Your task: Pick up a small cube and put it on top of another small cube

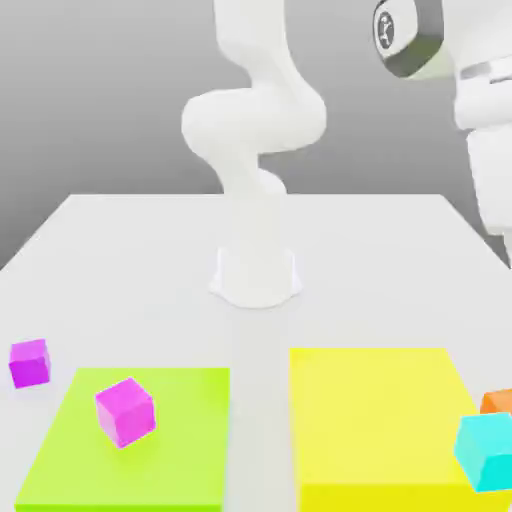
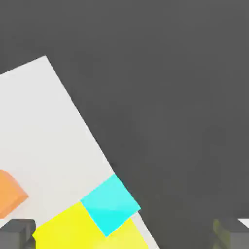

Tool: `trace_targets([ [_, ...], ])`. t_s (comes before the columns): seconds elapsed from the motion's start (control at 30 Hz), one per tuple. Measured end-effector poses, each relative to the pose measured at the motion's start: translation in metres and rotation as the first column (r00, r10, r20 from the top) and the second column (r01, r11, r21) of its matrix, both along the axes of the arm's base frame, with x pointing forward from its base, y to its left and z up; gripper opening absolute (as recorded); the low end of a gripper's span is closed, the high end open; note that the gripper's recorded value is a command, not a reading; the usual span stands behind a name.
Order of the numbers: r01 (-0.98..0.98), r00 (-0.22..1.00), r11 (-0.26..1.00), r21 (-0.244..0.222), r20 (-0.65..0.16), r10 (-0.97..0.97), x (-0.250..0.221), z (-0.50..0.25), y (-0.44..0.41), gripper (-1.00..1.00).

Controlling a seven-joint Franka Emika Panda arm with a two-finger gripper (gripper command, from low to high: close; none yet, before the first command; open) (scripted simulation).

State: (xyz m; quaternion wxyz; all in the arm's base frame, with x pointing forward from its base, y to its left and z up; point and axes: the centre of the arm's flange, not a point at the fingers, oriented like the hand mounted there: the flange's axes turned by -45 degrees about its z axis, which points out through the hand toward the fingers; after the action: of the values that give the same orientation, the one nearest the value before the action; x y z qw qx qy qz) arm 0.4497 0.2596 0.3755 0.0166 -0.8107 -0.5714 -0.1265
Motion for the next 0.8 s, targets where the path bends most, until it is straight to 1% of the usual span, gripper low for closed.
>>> trace_targets([
  [0.13, -0.233, 0.971, 0.969, -0.082, -0.068, 0.228, -0.026, -0.074, 0.044, 0.0],
  [0.27, -0.444, 0.893, 0.883, -0.15, -0.149, 0.424, -0.058, -0.146, 0.071, 0.0],
  [0.33, -0.511, 0.857, 0.843, -0.167, -0.176, 0.484, -0.07, -0.178, 0.079, 0.0],
  [0.43, -0.53, 0.845, 0.831, -0.171, -0.185, 0.501, -0.074, -0.221, 0.082, 0.0],
  [0.47, -0.531, 0.845, 0.83, -0.171, -0.186, 0.502, -0.074, -0.233, 0.082, -1.0],
  [0.67, -0.532, 0.844, 0.829, -0.172, -0.188, 0.502, -0.075, -0.24, 0.081, -1.0],
  [0.8, -0.533, 0.843, 0.828, -0.172, -0.187, 0.503, -0.074, -0.203, 0.082, -1.0],
])
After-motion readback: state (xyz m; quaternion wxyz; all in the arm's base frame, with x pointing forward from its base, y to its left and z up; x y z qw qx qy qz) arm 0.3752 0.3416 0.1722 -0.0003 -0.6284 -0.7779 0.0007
